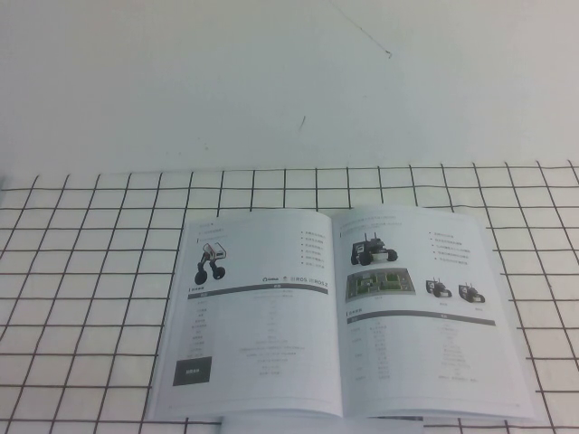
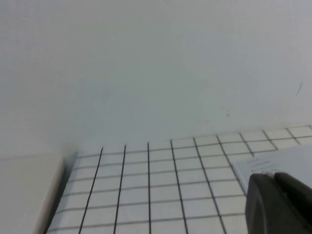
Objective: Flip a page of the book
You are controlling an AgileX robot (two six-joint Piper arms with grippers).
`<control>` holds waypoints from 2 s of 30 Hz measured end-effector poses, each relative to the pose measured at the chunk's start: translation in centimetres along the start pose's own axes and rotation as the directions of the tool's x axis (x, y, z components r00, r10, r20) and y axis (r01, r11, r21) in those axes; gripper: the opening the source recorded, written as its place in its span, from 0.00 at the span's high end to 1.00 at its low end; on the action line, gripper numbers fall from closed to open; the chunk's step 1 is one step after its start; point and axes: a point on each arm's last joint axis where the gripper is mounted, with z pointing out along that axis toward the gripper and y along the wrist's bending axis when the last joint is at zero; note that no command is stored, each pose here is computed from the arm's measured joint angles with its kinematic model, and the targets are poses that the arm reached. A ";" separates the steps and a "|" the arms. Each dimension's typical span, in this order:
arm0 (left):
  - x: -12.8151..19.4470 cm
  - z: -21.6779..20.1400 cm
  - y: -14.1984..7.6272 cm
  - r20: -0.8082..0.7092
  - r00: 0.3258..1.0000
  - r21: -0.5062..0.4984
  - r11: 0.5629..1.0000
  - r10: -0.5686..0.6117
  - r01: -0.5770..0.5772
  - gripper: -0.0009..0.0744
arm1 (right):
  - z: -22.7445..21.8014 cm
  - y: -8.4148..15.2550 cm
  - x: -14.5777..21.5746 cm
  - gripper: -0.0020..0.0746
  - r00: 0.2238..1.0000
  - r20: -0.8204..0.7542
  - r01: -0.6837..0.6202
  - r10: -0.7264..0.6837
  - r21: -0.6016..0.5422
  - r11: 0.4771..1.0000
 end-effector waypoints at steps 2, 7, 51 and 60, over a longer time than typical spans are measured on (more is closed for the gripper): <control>1.4 0.2 0.2 -0.034 0.999 -0.032 0.999 -0.001 0.000 0.99 | 0.0 0.0 0.0 0.97 1.000 0.000 0.000 0.000 0.000 1.000; 3.2 0.4 0.1 -0.105 0.994 -0.026 1.000 -0.006 0.003 0.99 | 0.0 0.0 0.0 0.97 1.000 0.000 0.000 0.000 0.000 1.000; 4.6 0.0 0.4 -0.262 0.955 -0.062 0.990 -0.140 0.128 0.99 | 0.0 0.0 0.0 0.97 1.000 0.000 0.000 0.000 0.000 1.000; 4.6 0.0 0.4 -0.263 0.955 -0.060 0.990 -0.139 0.127 0.99 | 0.0 0.0 0.0 0.97 1.000 0.000 0.000 0.000 0.000 1.000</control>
